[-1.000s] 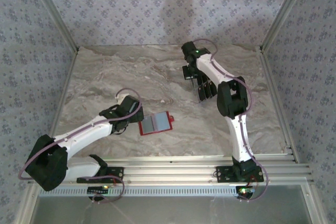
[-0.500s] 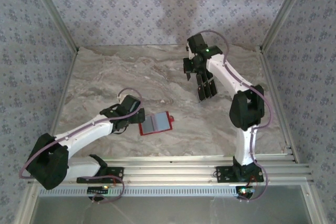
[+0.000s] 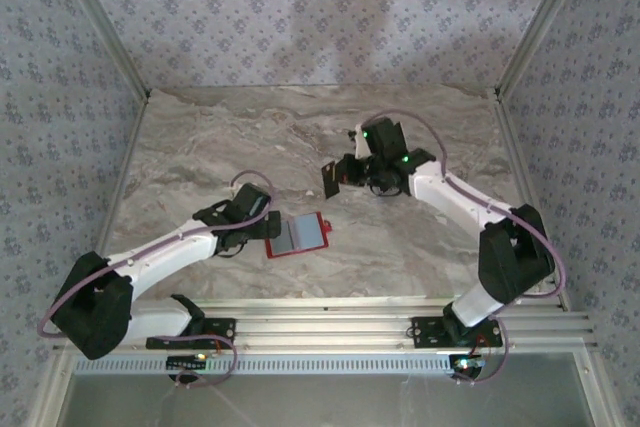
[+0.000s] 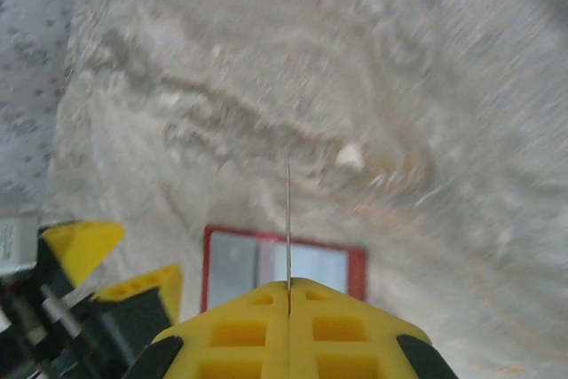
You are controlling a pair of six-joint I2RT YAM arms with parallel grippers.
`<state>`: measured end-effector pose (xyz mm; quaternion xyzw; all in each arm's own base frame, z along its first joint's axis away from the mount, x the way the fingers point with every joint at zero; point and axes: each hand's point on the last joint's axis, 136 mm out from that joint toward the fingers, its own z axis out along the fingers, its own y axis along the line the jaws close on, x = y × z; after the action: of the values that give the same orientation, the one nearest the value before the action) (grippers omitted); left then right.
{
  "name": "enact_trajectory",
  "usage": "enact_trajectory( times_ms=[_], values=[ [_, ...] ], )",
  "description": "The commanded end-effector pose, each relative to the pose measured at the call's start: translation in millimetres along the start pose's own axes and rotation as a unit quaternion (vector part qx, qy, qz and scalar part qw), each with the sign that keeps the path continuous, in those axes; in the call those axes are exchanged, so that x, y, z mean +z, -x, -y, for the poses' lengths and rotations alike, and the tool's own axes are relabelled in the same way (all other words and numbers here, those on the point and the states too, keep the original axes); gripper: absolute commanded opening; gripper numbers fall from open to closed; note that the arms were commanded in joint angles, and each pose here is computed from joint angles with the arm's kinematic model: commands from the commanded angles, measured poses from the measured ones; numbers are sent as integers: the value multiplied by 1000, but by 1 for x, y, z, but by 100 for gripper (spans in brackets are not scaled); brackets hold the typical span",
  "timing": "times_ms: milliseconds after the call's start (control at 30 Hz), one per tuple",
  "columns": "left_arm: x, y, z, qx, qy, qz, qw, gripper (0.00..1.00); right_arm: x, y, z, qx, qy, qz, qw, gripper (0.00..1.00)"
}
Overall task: Put the credit cards into the card holder
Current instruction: Insert the credit card into the card slot.
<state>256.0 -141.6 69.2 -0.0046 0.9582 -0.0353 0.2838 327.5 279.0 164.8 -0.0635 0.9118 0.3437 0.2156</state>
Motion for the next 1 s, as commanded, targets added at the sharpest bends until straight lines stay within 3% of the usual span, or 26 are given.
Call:
enact_trajectory(
  times_ms=[0,433,967],
  values=[
    [5,-12,3,20,-3,-13,1000,100,0,-15,-33,10,66,10,998,0],
    [24,-41,-1,37,24,-40,998,100,50,-82,-32,29,104,-24,994,0],
    [14,-61,-34,-7,101,-45,994,99,84,-101,-14,40,107,-38,993,0]
  ],
)
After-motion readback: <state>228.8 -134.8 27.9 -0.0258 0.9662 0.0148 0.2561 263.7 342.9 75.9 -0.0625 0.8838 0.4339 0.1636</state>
